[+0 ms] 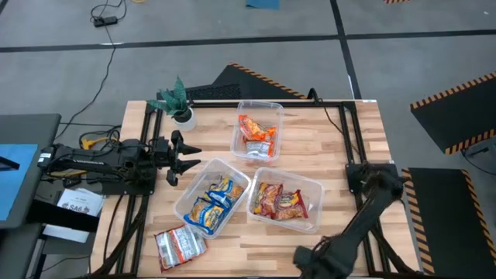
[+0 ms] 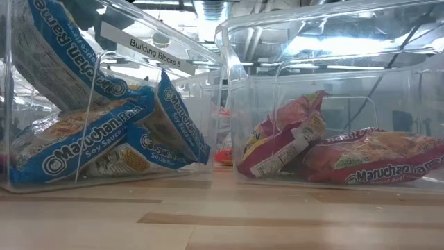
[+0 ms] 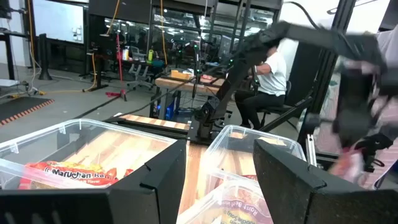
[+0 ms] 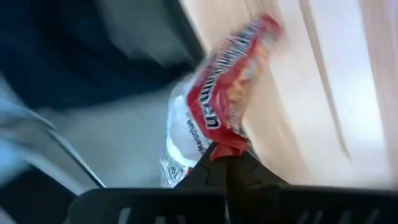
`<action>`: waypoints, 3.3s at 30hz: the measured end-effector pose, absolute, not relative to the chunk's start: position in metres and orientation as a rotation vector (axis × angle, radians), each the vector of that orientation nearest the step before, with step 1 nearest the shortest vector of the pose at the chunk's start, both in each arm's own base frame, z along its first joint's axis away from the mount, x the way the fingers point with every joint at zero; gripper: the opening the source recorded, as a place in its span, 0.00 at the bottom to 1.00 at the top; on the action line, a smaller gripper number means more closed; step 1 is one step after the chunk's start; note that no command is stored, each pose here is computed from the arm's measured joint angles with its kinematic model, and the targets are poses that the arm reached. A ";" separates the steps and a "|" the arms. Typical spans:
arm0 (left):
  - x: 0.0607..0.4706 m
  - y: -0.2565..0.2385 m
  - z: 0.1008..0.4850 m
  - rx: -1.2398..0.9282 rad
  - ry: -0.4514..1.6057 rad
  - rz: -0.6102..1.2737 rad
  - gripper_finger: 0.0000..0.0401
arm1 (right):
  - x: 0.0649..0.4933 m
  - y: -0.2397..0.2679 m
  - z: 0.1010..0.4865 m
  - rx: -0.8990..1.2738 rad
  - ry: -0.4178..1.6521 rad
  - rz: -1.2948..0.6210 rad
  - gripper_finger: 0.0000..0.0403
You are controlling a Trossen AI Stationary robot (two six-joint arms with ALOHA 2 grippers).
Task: Sort Maruchan noodles
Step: Put the red noodle into the bottom right transparent bin, then put the orange noodle pack into the top transparent bin
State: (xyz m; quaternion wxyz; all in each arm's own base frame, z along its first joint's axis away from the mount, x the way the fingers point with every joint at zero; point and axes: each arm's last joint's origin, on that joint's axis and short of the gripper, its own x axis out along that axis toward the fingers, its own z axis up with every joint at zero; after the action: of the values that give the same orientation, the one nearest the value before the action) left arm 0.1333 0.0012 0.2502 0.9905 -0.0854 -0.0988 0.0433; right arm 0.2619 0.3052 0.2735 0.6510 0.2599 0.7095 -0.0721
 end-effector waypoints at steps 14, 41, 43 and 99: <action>0.133 0.001 0.250 -0.171 -0.198 0.087 0.43 | 0.260 0.223 0.409 0.282 0.707 -0.035 0.01; 0.133 0.001 0.250 -0.174 -0.198 0.087 0.43 | 0.270 0.153 0.379 0.216 1.003 -0.429 0.45; 0.133 0.001 0.250 -0.174 -0.198 0.086 0.43 | 0.262 0.152 0.377 0.185 1.052 -0.460 0.51; 0.127 -0.033 0.260 -0.319 -0.250 -0.322 0.43 | 0.251 0.020 0.213 0.201 -0.056 -0.147 0.56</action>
State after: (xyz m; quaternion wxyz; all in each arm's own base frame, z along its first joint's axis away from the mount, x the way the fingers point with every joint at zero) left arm 0.1272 -0.0328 0.2597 0.9667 -0.1577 -0.1238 -0.1592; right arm 0.2506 0.0203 0.2126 0.9918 0.1004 -0.0279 -0.0733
